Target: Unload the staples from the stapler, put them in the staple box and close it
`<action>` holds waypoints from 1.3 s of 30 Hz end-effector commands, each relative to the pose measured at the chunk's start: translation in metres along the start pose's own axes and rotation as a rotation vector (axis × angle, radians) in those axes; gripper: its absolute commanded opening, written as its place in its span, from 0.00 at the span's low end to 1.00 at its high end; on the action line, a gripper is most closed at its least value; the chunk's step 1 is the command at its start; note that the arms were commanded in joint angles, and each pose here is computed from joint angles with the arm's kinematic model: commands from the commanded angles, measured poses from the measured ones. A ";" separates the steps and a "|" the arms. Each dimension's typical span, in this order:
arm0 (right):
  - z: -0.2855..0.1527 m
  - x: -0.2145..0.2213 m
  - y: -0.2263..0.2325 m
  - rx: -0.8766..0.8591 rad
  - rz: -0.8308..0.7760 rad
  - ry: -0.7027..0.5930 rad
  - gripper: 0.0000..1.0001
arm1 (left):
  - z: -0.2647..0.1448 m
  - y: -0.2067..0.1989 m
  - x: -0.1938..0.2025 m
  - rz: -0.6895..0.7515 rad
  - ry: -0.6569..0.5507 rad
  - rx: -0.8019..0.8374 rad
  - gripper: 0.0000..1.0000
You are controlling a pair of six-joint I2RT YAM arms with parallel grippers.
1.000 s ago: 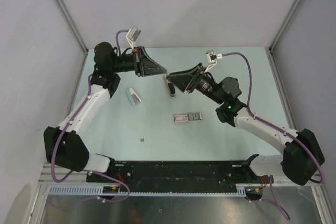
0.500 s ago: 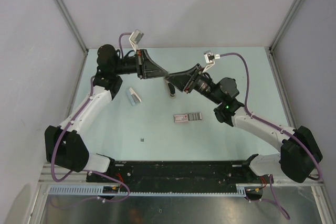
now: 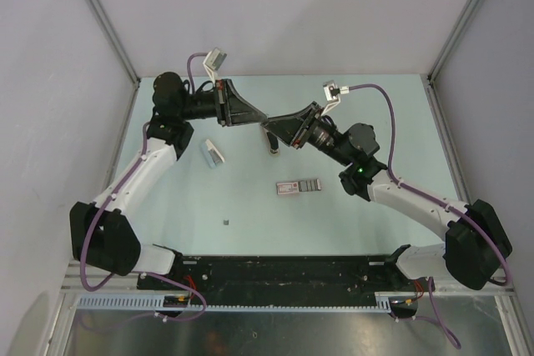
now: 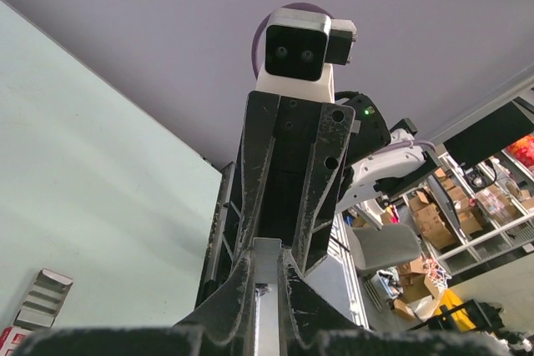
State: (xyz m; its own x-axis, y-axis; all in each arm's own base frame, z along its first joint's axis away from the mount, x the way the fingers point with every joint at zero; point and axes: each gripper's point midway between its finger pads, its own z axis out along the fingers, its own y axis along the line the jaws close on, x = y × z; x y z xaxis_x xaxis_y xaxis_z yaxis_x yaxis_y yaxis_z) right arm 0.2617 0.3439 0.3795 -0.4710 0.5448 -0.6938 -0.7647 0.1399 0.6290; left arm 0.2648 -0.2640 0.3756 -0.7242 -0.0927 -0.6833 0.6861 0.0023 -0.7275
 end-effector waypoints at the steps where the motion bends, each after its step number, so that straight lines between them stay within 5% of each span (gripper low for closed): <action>1: 0.008 -0.018 0.023 -0.059 -0.037 -0.048 0.09 | -0.001 -0.016 0.002 0.047 0.000 0.023 0.00; 6: 0.007 -0.014 0.026 -0.054 -0.051 -0.032 0.09 | -0.001 -0.016 0.002 0.046 0.001 0.024 0.00; 28: 0.004 -0.013 0.032 -0.068 -0.050 -0.015 0.41 | -0.002 -0.017 0.000 0.058 -0.011 0.019 0.00; 39: 0.003 -0.014 0.029 -0.052 -0.051 -0.018 0.24 | -0.003 -0.019 0.000 0.062 -0.014 0.018 0.00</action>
State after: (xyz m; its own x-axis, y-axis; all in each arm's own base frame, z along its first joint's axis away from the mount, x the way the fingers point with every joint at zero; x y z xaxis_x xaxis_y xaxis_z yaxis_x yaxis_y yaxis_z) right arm 0.2559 0.3483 0.3737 -0.4758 0.5152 -0.7128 -0.7643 0.1588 0.6250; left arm 0.2636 -0.2640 0.3759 -0.7235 -0.0917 -0.6842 0.6870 0.0013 -0.7267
